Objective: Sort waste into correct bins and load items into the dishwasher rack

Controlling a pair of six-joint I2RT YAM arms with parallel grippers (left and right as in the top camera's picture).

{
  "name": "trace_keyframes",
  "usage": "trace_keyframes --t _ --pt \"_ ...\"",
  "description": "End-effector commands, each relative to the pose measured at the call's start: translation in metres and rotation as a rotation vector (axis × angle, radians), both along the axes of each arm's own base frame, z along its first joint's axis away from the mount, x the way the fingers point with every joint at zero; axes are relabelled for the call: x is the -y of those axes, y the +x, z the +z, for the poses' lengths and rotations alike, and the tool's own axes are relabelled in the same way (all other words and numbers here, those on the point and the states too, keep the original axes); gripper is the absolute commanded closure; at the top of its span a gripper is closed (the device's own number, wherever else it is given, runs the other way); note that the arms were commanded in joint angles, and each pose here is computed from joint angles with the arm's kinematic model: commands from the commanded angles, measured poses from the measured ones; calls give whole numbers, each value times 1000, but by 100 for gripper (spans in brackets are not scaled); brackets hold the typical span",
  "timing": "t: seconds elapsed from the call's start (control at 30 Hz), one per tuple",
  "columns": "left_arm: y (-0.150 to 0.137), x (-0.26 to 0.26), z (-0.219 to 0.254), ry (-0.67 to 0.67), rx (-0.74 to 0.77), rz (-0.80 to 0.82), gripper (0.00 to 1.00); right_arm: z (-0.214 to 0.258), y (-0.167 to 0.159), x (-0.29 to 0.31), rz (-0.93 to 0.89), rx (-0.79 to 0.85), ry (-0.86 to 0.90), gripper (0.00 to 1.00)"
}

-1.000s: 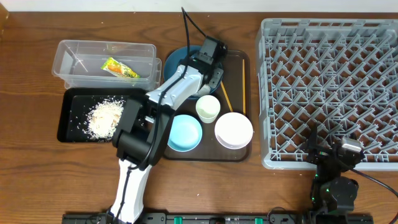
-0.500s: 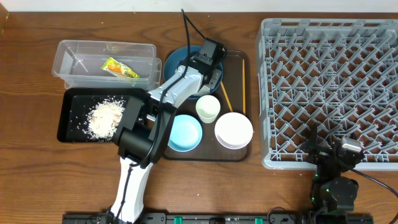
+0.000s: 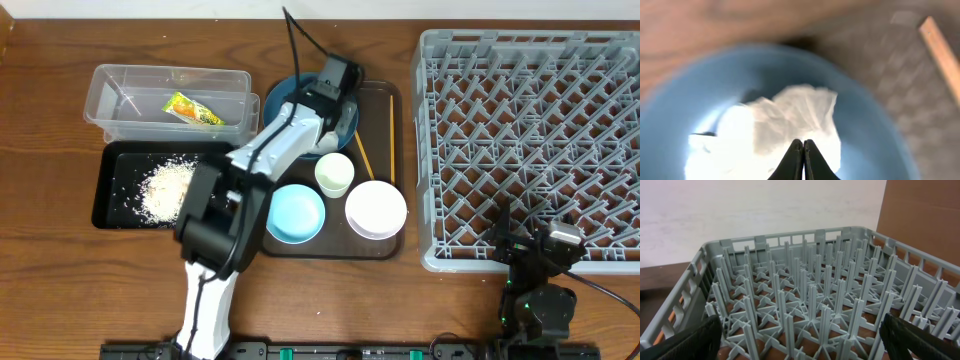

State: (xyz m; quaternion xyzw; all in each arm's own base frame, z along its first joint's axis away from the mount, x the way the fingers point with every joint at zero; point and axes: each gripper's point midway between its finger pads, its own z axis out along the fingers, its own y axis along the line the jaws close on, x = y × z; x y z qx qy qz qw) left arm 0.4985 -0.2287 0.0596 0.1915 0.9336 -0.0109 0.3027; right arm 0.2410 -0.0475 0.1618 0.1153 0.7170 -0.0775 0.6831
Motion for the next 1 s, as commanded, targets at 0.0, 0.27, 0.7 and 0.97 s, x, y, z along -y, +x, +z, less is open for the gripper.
trace_keyframes --t 0.0,0.27,0.7,0.97 --pt "6 -4 61 -80 100 61 94 -2 0 -2 7 -3 12 1" --pt "3 -5 65 -100 92 86 60 -2 0 -2 7 -3 12 1" --pt "26 -36 -25 -30 0 141 46 -2 0 -2 7 -3 12 1" --pt "28 -42 -34 -58 -29 105 46 -2 0 -2 7 -3 12 1"
